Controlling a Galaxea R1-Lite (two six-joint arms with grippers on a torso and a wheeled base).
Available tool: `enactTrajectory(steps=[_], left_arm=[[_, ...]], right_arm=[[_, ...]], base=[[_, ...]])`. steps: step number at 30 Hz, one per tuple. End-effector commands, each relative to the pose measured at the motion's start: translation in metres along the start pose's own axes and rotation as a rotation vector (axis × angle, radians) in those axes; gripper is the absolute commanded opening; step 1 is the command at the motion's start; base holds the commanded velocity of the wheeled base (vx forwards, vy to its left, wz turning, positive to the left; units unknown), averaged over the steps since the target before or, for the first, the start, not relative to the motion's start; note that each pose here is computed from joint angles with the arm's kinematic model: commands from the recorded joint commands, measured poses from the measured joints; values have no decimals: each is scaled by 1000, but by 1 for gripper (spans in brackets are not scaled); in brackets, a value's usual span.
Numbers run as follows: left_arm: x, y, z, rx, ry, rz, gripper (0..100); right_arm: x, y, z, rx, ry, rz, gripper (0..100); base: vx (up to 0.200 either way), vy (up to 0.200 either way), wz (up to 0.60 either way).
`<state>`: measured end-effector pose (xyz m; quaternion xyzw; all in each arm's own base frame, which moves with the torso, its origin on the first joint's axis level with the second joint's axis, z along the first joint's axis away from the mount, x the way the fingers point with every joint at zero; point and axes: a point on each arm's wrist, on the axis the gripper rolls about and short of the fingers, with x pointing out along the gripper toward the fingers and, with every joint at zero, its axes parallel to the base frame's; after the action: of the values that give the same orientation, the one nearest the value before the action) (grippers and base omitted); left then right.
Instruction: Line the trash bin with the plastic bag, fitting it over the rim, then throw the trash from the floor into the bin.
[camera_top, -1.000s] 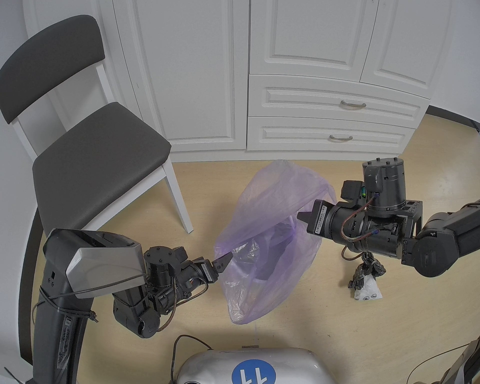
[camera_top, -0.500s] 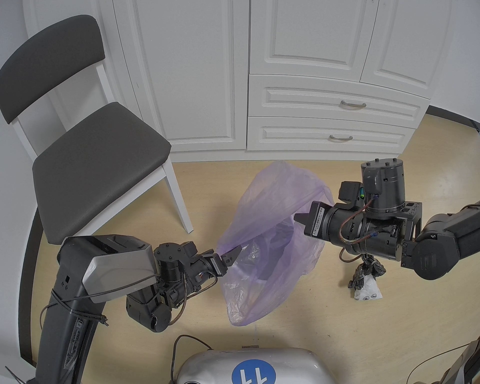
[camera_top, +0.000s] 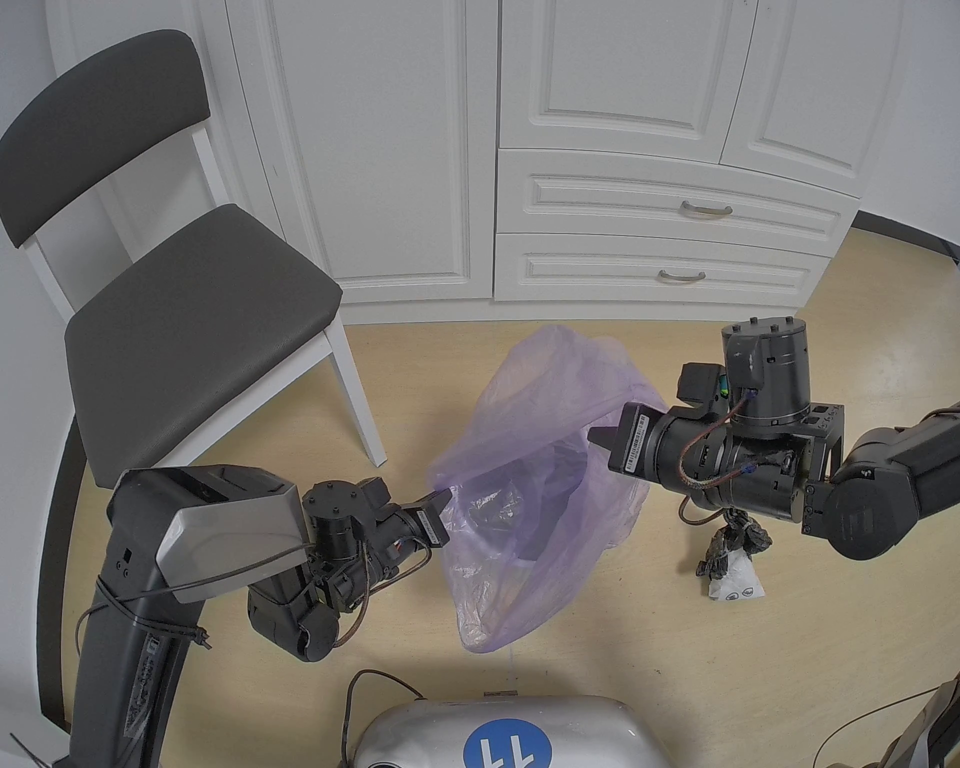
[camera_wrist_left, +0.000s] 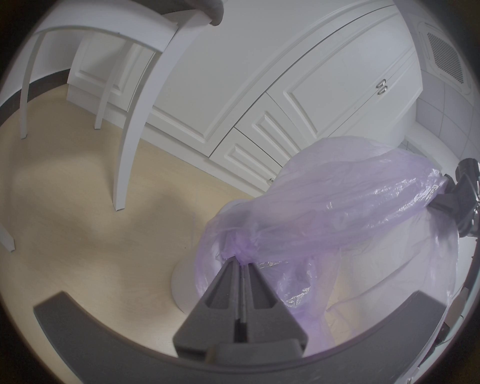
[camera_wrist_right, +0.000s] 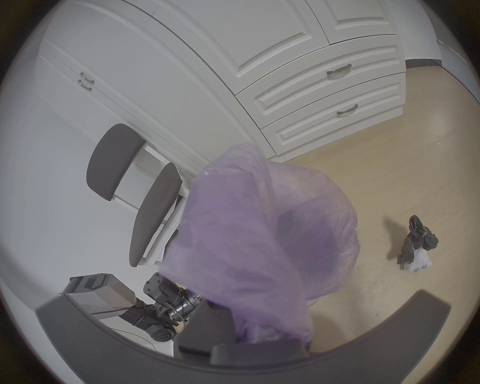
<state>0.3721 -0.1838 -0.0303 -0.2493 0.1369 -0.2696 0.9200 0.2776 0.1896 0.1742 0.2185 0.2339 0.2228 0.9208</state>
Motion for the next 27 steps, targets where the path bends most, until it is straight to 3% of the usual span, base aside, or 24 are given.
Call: enactTrajectory(steps=[1, 11, 16, 19, 20, 21, 23, 27], left_arm=[[-10, -11, 21, 36, -35, -11, 0], [-53, -53, 71, 115, -97, -74, 0], [-68, -79, 87, 144, -92, -106, 0], [-78, -102, 97, 134, -5, -88, 0], [-79, -104, 97, 132, 2, -88, 0], [-81, -113, 102, 127, 25, -78, 0], [-81, -117, 104, 124, 31, -69, 0], [-72, -130, 101, 128, 41, 26, 0]], right_arm=[[1, -1, 0, -1, 0, -6, 0], [-3, -15, 8, -33, -19, -53, 0], [-16, -30, 7, -151, -10, -97, 0], [-22, -46, -4, -285, 40, -143, 0], [-22, -48, -5, -294, 44, -148, 0], [-24, -54, -10, -346, 65, -166, 0], [-24, -57, -12, -367, 75, -175, 0], [-30, -73, -25, -489, 145, -221, 0]], base=[[0, 0, 0], [0, 0, 0], [0, 0, 0], [0, 0, 0], [0, 0, 0], [0, 0, 0], [0, 0, 0], [0, 0, 0]])
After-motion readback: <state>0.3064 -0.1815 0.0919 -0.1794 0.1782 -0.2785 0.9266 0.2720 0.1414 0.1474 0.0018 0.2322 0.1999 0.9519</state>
